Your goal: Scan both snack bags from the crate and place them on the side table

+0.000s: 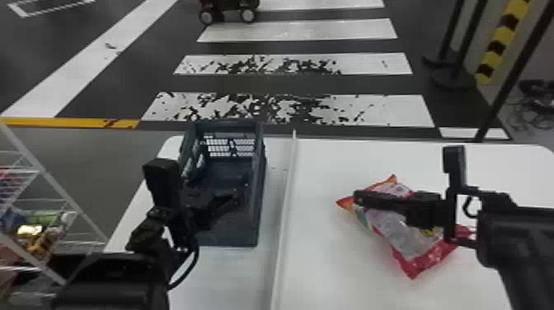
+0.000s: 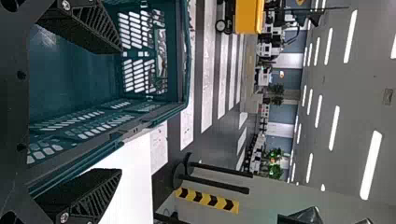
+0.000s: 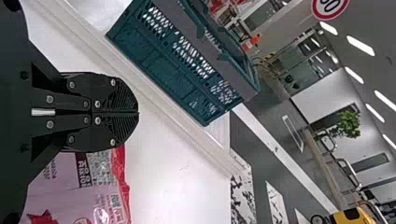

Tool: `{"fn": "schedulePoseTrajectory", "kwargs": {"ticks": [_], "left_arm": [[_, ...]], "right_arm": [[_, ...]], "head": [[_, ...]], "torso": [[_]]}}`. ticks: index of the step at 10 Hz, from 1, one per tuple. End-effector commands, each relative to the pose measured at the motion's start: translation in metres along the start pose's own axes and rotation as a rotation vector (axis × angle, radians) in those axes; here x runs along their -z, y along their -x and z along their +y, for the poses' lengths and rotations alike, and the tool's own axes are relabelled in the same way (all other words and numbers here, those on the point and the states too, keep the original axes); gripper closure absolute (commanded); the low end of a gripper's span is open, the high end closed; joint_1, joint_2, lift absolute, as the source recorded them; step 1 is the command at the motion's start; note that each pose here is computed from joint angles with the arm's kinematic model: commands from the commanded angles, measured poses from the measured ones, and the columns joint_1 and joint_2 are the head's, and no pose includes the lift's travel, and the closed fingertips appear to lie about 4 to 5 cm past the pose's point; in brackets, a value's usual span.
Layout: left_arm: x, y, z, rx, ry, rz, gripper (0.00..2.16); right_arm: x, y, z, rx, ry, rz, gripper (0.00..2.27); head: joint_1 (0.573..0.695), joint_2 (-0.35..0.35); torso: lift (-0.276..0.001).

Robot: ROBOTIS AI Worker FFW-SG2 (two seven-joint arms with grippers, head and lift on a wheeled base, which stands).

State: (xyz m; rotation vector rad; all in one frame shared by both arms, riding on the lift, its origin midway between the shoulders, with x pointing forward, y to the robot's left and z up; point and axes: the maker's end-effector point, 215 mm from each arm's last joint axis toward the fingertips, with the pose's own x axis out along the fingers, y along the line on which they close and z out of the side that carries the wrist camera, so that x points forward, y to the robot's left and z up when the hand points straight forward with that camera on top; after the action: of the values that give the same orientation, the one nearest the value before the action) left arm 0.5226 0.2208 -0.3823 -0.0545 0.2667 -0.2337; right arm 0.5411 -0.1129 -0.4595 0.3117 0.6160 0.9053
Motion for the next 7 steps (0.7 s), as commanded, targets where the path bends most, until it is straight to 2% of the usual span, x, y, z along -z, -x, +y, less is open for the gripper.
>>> {"fn": "schedulePoseTrajectory", "kwargs": {"ticks": [1, 4, 7], "left_arm": [[-0.001, 0.0, 0.001, 0.002, 0.001, -0.001, 0.09], [0.001, 0.001, 0.001, 0.003, 0.001, 0.002, 0.09], [-0.001, 0.0, 0.001, 0.006, 0.004, -0.002, 0.09]], "right_arm": [[0.011, -0.001, -0.011, 0.033, 0.02, 0.035, 2.21], [0.014, 0.004, -0.03, 0.092, 0.04, 0.038, 2.21], [0.016, 0.025, -0.057, 0.159, 0.041, 0.027, 2.21]], "head": [[0.695, 0.113], [0.695, 0.097], [0.695, 0.078]], "torso": [[-0.098], [-0.098], [-0.098]]}}
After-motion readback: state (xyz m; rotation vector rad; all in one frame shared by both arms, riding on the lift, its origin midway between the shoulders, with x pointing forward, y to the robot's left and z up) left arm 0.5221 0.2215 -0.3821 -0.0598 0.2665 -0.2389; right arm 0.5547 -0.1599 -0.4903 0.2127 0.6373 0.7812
